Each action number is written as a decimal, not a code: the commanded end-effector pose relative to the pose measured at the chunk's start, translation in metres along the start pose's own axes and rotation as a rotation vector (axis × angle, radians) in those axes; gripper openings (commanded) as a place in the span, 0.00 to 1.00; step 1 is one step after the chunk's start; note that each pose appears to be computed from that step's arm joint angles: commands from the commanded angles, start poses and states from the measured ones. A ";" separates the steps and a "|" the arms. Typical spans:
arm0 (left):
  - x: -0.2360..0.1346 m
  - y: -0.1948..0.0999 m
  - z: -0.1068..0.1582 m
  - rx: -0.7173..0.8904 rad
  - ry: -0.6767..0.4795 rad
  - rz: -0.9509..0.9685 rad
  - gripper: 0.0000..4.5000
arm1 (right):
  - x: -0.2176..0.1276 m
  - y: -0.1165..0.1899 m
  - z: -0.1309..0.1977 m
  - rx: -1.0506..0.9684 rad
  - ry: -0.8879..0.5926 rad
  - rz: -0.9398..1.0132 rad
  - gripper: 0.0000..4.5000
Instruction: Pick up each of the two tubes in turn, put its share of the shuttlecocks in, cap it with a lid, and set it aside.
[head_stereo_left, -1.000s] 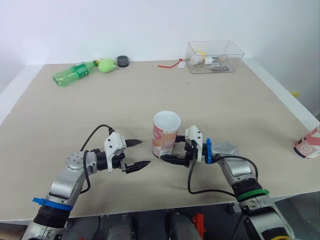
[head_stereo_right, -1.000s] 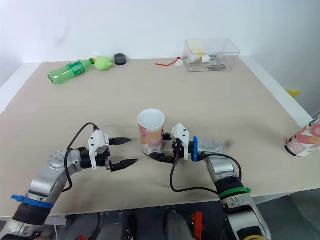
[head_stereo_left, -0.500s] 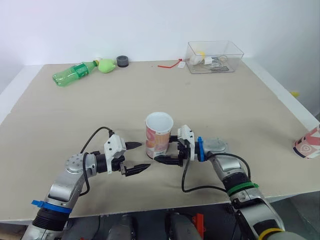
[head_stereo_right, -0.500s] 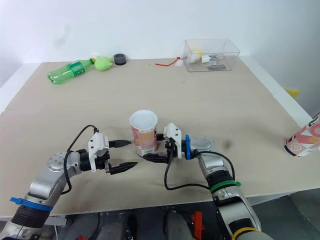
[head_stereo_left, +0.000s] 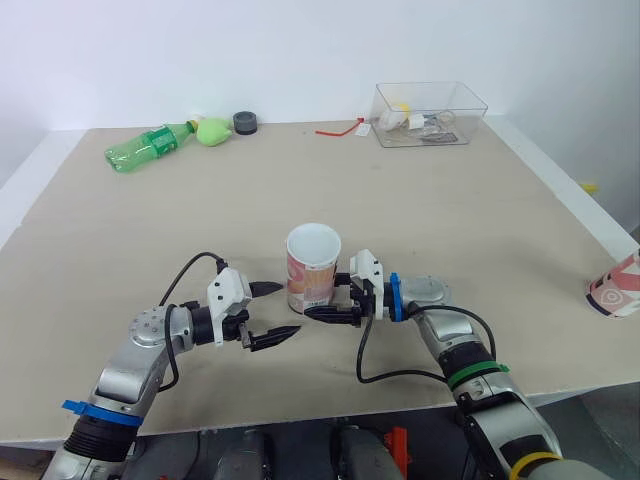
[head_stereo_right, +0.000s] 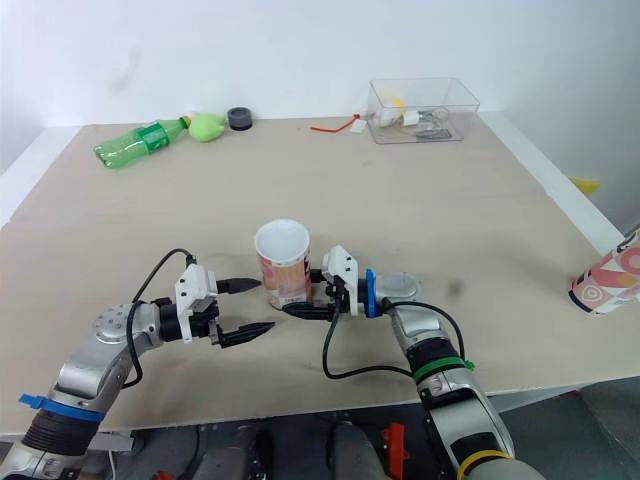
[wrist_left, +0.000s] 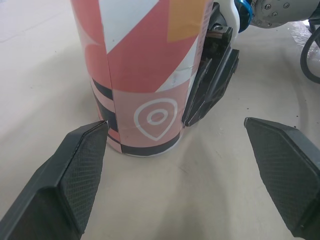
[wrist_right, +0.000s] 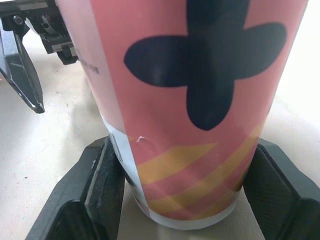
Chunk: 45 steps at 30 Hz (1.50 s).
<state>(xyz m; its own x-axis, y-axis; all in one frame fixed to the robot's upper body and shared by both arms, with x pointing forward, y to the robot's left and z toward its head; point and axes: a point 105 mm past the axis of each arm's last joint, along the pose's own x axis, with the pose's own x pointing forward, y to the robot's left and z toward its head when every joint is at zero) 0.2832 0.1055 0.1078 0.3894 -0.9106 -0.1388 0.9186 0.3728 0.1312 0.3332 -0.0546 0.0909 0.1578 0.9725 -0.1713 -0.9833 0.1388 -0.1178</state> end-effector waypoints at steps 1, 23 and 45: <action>-0.003 0.007 0.010 0.048 -0.017 0.013 1.00 | -0.003 -0.006 0.019 -0.055 -0.037 -0.015 0.68; 0.026 -0.005 0.028 0.072 -0.086 -0.080 1.00 | -0.270 -0.079 -0.015 0.223 0.004 -1.558 0.68; 0.035 -0.010 0.043 0.104 -0.145 -0.099 1.00 | -0.290 -0.070 -0.046 0.393 -0.030 -1.738 0.99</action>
<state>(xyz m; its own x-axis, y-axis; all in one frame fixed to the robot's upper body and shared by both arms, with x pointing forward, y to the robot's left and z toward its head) 0.2876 0.0654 0.1355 0.2993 -0.9538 -0.0258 0.9404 0.2903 0.1770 0.3630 -0.3503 0.0967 0.9418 -0.3117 -0.1258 0.3218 0.9442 0.0699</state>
